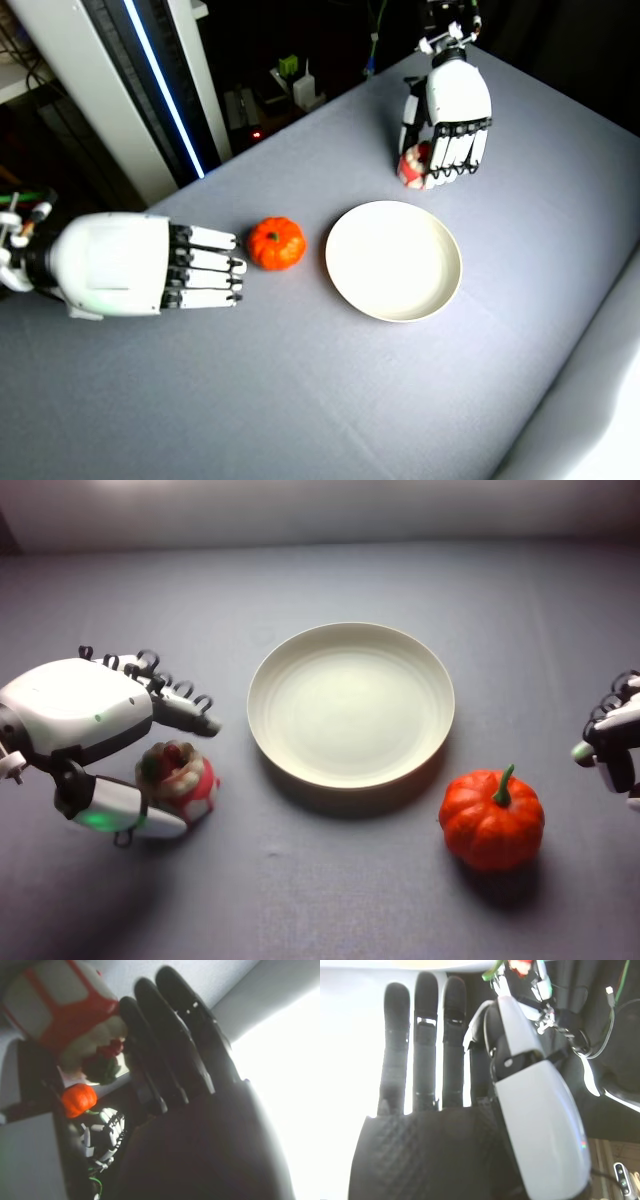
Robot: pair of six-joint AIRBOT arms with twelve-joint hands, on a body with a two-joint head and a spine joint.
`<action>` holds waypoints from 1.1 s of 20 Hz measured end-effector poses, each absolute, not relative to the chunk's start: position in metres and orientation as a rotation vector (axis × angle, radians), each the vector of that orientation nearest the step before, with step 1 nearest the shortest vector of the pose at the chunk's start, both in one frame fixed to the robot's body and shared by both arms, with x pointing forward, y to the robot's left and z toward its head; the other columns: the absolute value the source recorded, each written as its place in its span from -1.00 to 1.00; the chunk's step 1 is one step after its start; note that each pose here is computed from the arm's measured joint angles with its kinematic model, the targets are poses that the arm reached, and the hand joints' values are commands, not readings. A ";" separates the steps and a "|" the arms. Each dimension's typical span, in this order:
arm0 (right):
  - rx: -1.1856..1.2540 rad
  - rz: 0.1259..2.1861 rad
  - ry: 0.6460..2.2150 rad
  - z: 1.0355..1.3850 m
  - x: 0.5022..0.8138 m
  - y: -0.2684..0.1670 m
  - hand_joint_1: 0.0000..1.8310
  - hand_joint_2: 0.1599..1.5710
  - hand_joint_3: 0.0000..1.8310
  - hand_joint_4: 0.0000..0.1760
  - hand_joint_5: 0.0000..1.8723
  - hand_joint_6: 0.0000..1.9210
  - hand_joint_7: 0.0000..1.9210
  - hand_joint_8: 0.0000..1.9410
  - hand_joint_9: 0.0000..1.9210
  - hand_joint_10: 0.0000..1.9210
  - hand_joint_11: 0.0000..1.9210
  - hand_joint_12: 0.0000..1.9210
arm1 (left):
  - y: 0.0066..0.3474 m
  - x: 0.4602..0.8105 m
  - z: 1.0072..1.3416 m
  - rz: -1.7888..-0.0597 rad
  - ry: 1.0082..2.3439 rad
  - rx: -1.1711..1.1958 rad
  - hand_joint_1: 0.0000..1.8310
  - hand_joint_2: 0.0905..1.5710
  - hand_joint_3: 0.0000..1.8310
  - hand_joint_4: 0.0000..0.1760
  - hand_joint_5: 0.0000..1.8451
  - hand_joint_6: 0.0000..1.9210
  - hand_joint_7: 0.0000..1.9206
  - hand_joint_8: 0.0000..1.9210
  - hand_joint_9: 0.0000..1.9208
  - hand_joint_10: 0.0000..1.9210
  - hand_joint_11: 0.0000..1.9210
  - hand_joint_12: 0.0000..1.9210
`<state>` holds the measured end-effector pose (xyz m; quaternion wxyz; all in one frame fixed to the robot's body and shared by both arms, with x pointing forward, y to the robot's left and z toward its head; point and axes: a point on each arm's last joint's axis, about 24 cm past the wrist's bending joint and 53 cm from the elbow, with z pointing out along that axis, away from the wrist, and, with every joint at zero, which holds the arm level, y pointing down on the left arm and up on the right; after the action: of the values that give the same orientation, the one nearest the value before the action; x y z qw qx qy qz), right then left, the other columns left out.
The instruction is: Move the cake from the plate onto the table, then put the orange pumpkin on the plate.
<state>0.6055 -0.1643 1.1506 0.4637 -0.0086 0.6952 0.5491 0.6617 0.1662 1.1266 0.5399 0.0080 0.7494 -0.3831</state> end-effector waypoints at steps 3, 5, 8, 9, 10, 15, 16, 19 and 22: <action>-0.023 1.348 1.698 1.152 0.612 -0.162 0.04 0.53 -1.00 -1.00 -0.24 -0.90 -0.31 -1.00 -0.37 -0.97 -0.86 0.18 | 0.173 0.657 1.137 -0.955 1.738 -0.022 -0.22 0.10 -1.00 -0.20 -0.65 -1.00 -0.67 -1.00 -0.64 -1.00 -1.00 0.03; -0.042 1.349 1.706 1.151 0.613 -0.154 -0.13 0.46 -1.00 -1.00 -0.42 -1.00 -0.50 -1.00 -0.43 -1.00 -0.83 0.14 | 0.178 0.651 1.144 -0.983 1.711 -0.051 -0.20 0.08 -1.00 0.06 -0.75 -1.00 -0.79 -1.00 -0.76 -1.00 -1.00 -0.19; -0.113 1.356 1.719 1.152 0.609 -0.140 -0.14 0.40 -1.00 -1.00 -0.50 -1.00 -0.58 -1.00 -0.47 -1.00 -0.88 0.25 | 0.182 0.640 1.159 -1.023 1.647 -0.066 -0.16 0.05 -1.00 0.02 -0.78 -1.00 -0.86 -1.00 -0.85 -1.00 -1.00 -0.33; -0.150 1.356 1.729 1.152 0.608 -0.133 -0.04 0.24 -1.00 -0.91 -0.53 -1.00 -0.61 -0.99 -0.52 -0.99 -0.89 0.27 | 0.188 0.634 1.167 -1.035 1.613 -0.086 -0.12 0.01 -1.00 0.02 -0.86 -1.00 -0.95 -0.99 -0.95 -0.99 -1.00 -0.57; -0.183 1.350 1.742 1.149 0.608 -0.127 -0.04 0.24 -1.00 -0.91 -0.53 -1.00 -0.61 -0.99 -0.52 -0.99 -0.89 0.27 | 0.196 0.630 1.170 -1.036 1.592 -0.107 -0.12 0.01 -1.00 0.02 -0.86 -1.00 -0.95 -0.99 -0.95 -0.99 -1.00 -0.57; -0.319 1.362 1.819 1.129 0.605 -0.084 0.14 0.06 -1.00 -1.00 -0.53 -1.00 -0.61 -1.00 -0.51 -1.00 -0.78 0.04 | 0.232 0.612 1.179 -1.057 1.507 -0.238 -0.05 0.04 -1.00 -0.41 -0.80 -0.99 -0.93 -1.00 -0.89 -1.00 -1.00 -0.48; -0.345 1.364 1.819 1.129 0.605 -0.077 0.14 0.04 -1.00 -0.87 -0.54 -1.00 -0.64 -1.00 -0.54 -1.00 -0.77 -0.02 | 0.235 0.609 1.182 -1.062 1.487 -0.237 -0.05 0.05 -1.00 -0.43 -0.78 -0.99 -0.91 -0.99 -0.88 -0.99 -1.00 -0.48; -0.402 1.340 1.837 1.124 0.608 -0.064 0.17 0.02 -1.00 -0.70 -0.52 -0.99 -0.63 -1.00 -0.51 -0.98 -0.72 -0.01 | 0.239 0.608 1.179 -1.059 1.484 -0.254 -0.06 0.08 -0.99 -0.82 -0.75 -0.99 -0.91 -1.00 -0.89 -1.00 -1.00 -0.48; -0.470 1.283 1.866 1.112 0.612 -0.053 0.27 0.02 -1.00 -1.00 -0.45 -1.00 -0.59 -1.00 -0.45 -0.99 -0.67 -0.07 | 0.238 0.607 1.177 -1.066 1.486 -0.262 -0.07 0.04 -1.00 -1.00 -0.71 -0.99 -0.88 -1.00 -0.87 -1.00 -1.00 -0.45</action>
<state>0.6115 -0.0528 1.1116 0.4029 -0.1860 0.7385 0.5077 0.6075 0.2376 1.1769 0.6028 -0.1133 0.6418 -0.4602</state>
